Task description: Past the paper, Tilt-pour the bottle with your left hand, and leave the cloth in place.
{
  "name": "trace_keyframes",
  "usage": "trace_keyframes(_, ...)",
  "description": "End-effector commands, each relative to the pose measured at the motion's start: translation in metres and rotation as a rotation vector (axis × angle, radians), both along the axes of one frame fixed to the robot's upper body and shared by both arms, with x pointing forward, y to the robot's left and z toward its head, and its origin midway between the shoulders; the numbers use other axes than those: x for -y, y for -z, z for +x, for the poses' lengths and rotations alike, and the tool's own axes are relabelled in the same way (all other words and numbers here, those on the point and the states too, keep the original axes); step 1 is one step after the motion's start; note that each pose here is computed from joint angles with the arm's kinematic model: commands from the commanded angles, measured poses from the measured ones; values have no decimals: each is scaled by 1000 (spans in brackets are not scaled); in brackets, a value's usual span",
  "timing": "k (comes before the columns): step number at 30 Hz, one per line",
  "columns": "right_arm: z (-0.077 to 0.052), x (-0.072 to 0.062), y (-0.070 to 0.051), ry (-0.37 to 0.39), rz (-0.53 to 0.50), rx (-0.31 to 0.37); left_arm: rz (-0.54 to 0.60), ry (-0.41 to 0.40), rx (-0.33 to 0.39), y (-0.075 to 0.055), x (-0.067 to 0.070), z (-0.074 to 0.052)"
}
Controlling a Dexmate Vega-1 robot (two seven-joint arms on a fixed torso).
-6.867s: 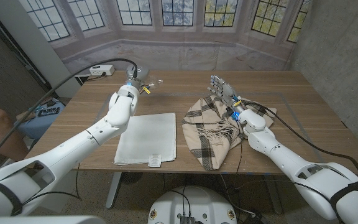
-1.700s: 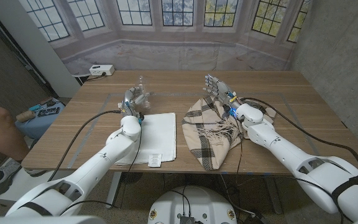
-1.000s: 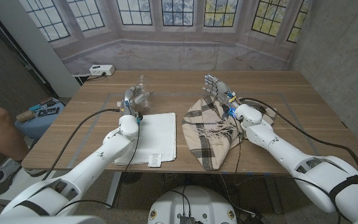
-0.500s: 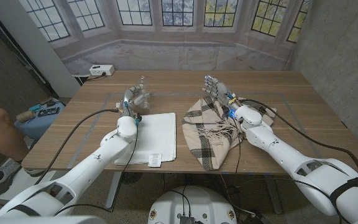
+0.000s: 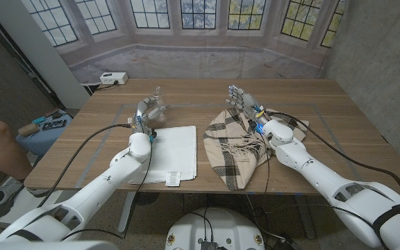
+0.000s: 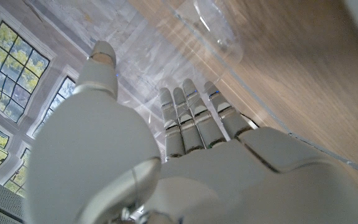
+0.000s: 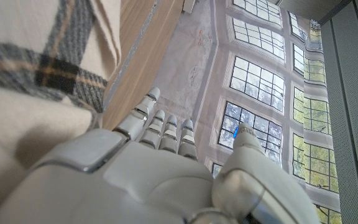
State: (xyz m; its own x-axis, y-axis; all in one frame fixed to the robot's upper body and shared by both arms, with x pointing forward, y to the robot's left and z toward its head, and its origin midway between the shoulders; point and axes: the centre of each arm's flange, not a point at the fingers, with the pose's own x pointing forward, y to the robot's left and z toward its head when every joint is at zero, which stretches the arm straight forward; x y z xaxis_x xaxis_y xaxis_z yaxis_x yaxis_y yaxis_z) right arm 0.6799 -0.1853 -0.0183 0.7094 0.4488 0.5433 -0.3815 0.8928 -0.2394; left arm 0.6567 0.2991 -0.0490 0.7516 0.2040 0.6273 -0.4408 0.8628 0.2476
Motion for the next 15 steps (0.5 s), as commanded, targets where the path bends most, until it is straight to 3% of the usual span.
trace_keyframes(1, -3, -1, 2, 0, 0, 1, -17, 37, -11, 6, -3, 0)
trace_keyframes(15, -1, -4, 3, -9, -4, -1, -74, 61, -36, 17, -7, -6)
